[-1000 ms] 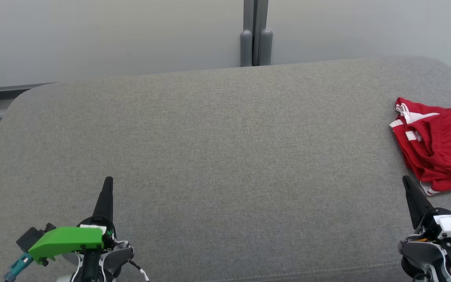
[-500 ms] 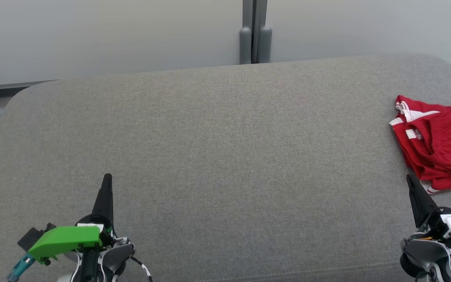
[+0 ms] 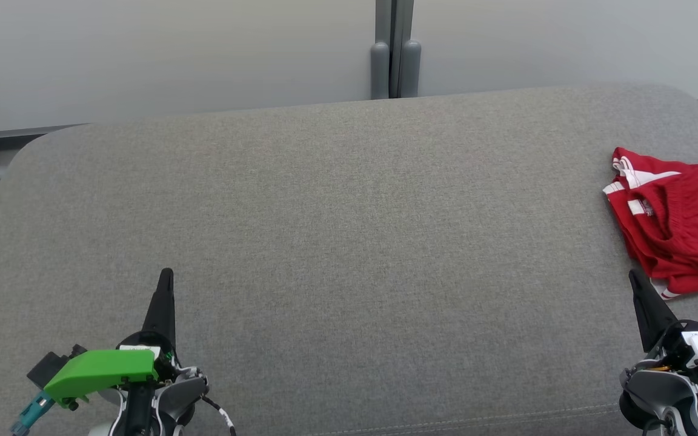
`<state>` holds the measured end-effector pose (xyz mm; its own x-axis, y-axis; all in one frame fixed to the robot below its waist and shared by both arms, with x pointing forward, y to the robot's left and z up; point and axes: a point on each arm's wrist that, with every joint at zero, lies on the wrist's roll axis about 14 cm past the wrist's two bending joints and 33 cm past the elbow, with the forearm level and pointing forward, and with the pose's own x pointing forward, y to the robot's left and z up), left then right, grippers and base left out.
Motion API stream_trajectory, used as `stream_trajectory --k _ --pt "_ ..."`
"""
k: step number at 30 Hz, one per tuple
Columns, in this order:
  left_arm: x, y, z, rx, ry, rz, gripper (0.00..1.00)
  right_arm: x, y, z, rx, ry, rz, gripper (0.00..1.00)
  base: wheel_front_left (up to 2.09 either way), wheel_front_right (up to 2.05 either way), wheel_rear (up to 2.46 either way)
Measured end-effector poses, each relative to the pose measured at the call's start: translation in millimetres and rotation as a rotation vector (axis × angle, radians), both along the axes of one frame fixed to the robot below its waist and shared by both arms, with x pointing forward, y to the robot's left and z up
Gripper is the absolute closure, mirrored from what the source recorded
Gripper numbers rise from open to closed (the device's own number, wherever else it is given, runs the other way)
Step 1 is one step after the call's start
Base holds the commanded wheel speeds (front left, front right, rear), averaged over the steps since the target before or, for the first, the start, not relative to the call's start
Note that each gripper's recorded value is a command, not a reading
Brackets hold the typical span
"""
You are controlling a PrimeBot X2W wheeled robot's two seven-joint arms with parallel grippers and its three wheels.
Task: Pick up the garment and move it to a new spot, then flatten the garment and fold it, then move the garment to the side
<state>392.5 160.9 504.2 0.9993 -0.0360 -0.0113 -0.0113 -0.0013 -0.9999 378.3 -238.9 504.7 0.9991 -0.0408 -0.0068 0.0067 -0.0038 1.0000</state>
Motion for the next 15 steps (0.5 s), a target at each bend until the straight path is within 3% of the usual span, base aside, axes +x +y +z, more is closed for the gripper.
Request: stream_trajectory --k 15 --pt "0.0 0.1 0.0 0.0 0.0 0.0 1.0 0.0 0.0 0.0 0.0 0.0 0.0 1.0 0.0 0.0 0.0"
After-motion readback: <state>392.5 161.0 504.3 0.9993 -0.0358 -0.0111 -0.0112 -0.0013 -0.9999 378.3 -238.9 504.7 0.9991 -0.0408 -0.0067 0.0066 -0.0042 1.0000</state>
